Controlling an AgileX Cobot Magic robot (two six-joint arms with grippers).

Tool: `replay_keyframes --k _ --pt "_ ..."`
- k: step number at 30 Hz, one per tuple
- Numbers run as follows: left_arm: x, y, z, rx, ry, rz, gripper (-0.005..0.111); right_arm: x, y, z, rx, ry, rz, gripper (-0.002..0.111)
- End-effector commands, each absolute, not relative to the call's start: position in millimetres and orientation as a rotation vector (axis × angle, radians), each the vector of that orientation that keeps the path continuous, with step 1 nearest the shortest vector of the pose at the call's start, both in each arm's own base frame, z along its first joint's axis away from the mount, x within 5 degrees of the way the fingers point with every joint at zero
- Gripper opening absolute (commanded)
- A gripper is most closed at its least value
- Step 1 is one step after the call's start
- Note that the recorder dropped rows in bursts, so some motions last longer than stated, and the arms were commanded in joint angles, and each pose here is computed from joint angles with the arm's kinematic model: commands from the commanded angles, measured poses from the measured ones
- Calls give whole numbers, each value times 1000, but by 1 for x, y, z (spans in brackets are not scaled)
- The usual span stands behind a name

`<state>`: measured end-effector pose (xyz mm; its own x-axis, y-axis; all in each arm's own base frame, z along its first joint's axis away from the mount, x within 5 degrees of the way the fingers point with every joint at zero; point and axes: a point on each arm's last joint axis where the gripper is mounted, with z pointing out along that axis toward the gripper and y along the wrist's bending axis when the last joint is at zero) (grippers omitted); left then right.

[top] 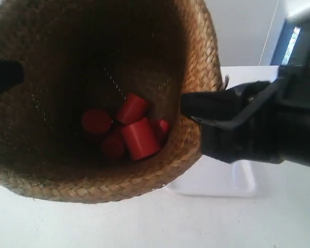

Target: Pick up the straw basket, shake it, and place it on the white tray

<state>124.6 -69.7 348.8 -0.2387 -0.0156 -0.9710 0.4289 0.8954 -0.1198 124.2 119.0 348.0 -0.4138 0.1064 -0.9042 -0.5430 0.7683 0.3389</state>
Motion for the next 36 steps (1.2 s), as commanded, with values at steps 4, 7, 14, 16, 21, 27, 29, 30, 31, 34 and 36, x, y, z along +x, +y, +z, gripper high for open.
replay_keyframes --k 4,7,14,16,21,27,29,30,31,34,36 --pt "164 -86 293 318 1961 -371 0 172 137 293 -246 2095 522 0" --pt "143 -82 341 358 1746 -415 0 143 145 340 -384 1870 730 0" --pt "142 -81 364 359 1623 -431 0 142 136 363 -401 1807 593 0" --pt "139 -74 354 460 1693 -252 0 136 129 367 -430 1756 551 0" --pt "138 -83 364 389 1635 -425 0 140 140 355 -390 1808 588 0" --pt "160 -94 318 486 1864 -287 0 156 147 319 -387 1865 405 0" --pt "145 -95 341 480 1753 -379 0 137 150 346 -453 1749 599 0" --pt "138 -93 351 494 1705 -387 0 129 146 357 -455 1700 638 0" --pt "135 -91 353 524 1682 -357 0 127 143 361 -446 1686 626 0" --pt "155 -95 327 560 1812 -244 0 151 133 323 -343 1806 271 0" --pt "169 -97 318 512 1881 -239 0 162 135 305 -316 1865 162 0"
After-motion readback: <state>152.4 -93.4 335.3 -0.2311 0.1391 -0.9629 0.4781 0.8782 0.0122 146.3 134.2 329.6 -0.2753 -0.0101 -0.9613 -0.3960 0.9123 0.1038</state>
